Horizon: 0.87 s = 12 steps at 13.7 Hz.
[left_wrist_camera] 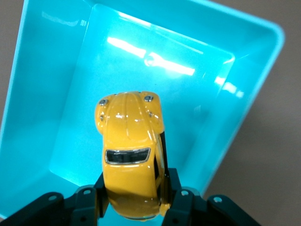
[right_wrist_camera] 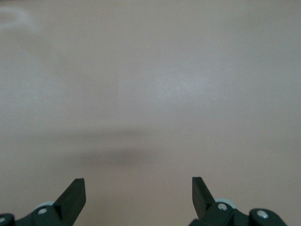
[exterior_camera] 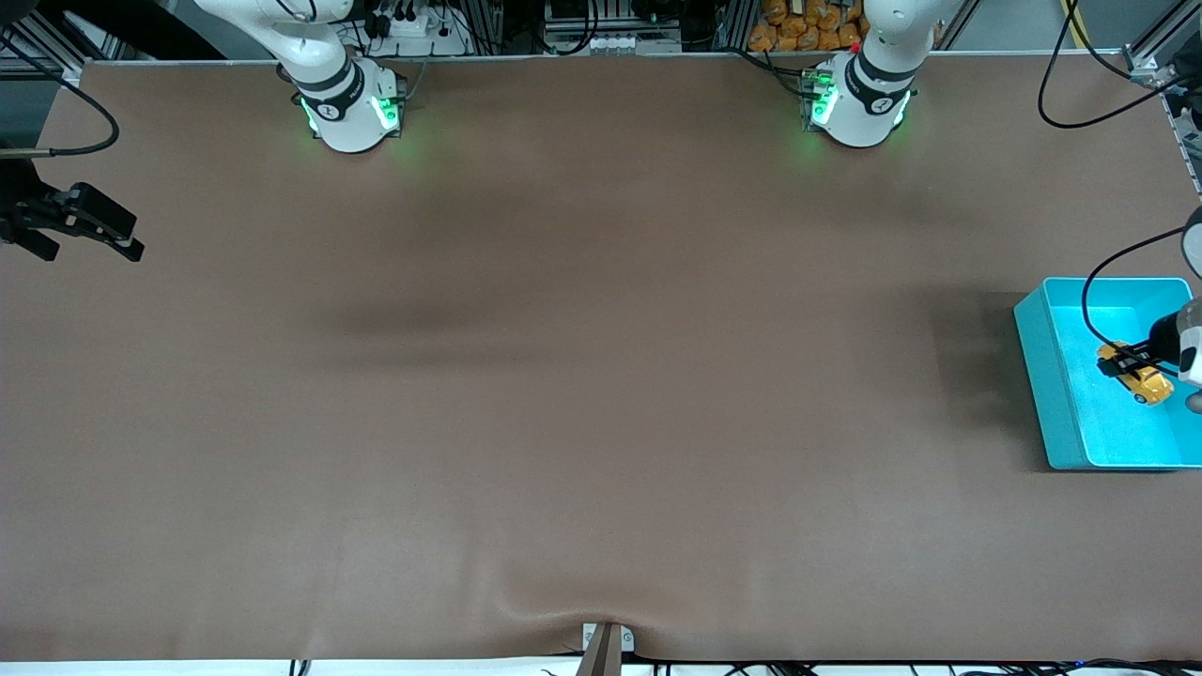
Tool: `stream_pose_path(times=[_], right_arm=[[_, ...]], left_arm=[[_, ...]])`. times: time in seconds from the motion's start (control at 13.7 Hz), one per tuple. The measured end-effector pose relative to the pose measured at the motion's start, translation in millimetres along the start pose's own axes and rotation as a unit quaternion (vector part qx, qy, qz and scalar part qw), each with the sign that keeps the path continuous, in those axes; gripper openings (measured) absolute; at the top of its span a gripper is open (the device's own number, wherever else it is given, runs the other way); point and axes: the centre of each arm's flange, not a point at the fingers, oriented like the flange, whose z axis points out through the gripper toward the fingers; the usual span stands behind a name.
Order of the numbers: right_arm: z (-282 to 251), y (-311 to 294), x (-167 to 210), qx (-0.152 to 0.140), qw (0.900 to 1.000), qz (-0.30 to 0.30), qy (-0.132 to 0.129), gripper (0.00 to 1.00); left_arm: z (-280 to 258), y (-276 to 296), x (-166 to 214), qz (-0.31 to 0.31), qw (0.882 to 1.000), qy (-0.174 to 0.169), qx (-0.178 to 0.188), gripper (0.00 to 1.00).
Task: Wind and store yellow beetle car
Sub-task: 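Lower the car into the teal box and open the left gripper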
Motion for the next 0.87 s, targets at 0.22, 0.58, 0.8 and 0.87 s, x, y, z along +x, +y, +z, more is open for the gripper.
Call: stream_pose_path(times=[0.22, 0.58, 0.8, 0.87], right_arm=[[0.1, 0.5, 0.0, 0.0, 1.0, 0.0, 0.0, 1.0], [0.2, 1.5, 0.2, 0.0, 1.0, 0.001, 0.0, 1.0], [0.0, 2.6, 0.4, 0.0, 1.0, 0.002, 0.001, 1.0], [0.1, 3.6, 0.4, 0.0, 1.0, 0.003, 0.001, 1.0]], left_arm=[[21.6, -19.7, 10.0, 0.032, 0.999, -0.013, 0.0, 0.51], [76.9, -48.1, 19.8, 0.049, 0.998, -0.021, -0.016, 0.51], [103.9, -57.3, 23.2, 0.068, 0.997, -0.001, -0.026, 0.51], [111.6, -56.7, 23.4, 0.075, 0.997, 0.0, -0.029, 0.51]])
